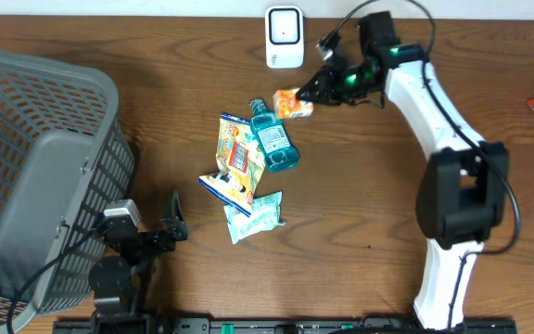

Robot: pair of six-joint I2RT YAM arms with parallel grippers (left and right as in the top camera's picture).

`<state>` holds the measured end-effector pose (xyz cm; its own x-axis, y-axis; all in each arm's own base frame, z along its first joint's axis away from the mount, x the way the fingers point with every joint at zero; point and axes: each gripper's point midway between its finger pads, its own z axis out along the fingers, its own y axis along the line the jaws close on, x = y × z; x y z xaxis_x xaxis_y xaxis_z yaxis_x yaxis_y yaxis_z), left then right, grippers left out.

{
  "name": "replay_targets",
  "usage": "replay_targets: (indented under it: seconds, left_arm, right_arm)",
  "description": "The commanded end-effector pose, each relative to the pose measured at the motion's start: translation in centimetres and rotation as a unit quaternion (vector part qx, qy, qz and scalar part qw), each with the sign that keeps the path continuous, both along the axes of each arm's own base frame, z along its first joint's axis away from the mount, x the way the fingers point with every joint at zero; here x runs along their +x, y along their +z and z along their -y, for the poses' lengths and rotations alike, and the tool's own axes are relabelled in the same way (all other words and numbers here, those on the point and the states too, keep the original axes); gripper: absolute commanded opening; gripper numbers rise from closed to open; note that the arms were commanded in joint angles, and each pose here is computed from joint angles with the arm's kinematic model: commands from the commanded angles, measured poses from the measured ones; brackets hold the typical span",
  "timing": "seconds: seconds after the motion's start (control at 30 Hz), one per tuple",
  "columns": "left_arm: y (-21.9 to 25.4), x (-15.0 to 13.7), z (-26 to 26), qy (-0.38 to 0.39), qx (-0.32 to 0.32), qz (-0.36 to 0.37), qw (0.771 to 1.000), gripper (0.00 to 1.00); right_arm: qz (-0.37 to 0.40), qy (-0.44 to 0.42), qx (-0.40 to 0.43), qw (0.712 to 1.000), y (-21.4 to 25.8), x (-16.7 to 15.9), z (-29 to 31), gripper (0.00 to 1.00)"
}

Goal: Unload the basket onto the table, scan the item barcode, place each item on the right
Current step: 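Lift the orange box and hold it in front of the scanner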

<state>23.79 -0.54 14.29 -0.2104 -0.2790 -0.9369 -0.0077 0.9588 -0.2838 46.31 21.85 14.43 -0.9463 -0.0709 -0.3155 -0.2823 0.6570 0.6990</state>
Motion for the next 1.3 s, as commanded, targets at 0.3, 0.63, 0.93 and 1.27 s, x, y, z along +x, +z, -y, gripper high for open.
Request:
replay_targets:
  seconds: [0.3, 0.63, 0.93, 1.27]
  left_arm:
    - [-1.3, -0.1, 0.2, -0.007, -0.002, -0.02, 1.0, 1.0]
    - [-1.3, -0.1, 0.2, -0.007, -0.002, -0.02, 1.0, 1.0]
    - [-1.3, -0.1, 0.2, -0.007, -0.002, -0.02, 1.0, 1.0]
    - [-1.3, -0.1, 0.2, -0.007, -0.002, -0.02, 1.0, 1.0]
  right_arm:
    - [0.239, -0.044, -0.038, 0.969, 12.7, 2.6, 1.7, 0.01]
    - [0.33, -0.003, -0.06, 0.942, 14.1, 3.7, 1.0, 0.01]
    - [0.375, 0.037, -0.087, 0.922, 14.0, 3.6, 0.4, 0.01]
    - [0.395, 0.019, -0.103, 0.913, 14.5, 4.6, 0.9, 0.01]
